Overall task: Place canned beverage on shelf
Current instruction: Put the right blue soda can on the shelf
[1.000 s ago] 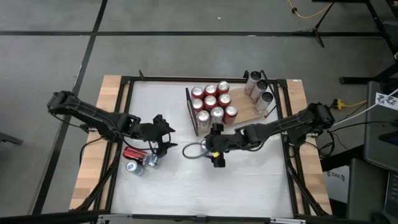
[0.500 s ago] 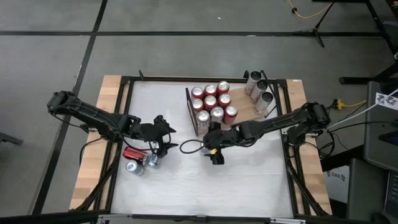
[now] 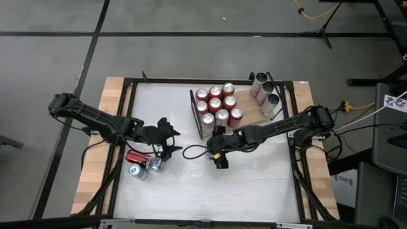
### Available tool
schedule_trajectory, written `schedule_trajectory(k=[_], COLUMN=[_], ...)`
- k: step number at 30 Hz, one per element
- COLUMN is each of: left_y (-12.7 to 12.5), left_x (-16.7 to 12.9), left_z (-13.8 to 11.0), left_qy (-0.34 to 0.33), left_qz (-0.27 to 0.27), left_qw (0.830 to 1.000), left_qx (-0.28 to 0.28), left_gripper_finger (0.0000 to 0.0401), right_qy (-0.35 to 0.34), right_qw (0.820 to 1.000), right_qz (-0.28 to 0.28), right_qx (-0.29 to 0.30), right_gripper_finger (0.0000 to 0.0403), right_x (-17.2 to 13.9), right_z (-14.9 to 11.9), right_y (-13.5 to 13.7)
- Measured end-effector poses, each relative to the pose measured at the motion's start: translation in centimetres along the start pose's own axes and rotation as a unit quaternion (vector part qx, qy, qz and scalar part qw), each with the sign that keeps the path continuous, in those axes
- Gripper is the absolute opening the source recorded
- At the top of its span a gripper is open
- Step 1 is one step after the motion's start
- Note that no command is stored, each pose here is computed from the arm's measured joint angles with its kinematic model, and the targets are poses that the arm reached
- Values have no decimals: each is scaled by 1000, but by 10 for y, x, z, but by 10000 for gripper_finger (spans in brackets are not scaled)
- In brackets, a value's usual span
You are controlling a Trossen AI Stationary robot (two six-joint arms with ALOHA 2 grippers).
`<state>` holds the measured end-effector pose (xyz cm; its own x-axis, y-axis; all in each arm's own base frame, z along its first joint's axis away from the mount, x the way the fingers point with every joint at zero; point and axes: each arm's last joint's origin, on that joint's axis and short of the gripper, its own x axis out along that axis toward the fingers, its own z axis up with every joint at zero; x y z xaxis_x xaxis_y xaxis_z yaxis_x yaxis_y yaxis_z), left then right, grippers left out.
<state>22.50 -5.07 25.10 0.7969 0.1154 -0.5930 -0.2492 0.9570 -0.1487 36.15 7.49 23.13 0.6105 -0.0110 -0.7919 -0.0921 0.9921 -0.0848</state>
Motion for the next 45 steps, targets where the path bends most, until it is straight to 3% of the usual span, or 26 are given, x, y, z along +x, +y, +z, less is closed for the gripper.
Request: schedule_trajectory(k=[13,18,25,33,38,45], left_y=[0,0,0,-1,-1,-1], left_x=[0,0,0,0,0,0], left_z=[0,0,0,1,1,2], left_qy=[0,0,-2,-6,-6,-8], left_qz=[0,0,0,-3,-2,-3], left_qw=[1000,1000,1000,1000,1000,1000], left_qx=[-1,-1,-1,-3,-3,-3], left_gripper_finger=[306,306,306,306,306,306], right_qy=[-1,22,37,-27,-57,-49], right_qw=[1000,1000,999,999,998,992], right_qz=[1,14,22,17,-35,-109], right_qx=[1,-2,-4,6,17,28], right_gripper_finger=[217,212,229,219,221,220], right_x=[-1,-15,-75,-176,-233,-269], right_z=[1,10,38,58,41,5], right_y=[0,-1,-8,-25,-50,-101])
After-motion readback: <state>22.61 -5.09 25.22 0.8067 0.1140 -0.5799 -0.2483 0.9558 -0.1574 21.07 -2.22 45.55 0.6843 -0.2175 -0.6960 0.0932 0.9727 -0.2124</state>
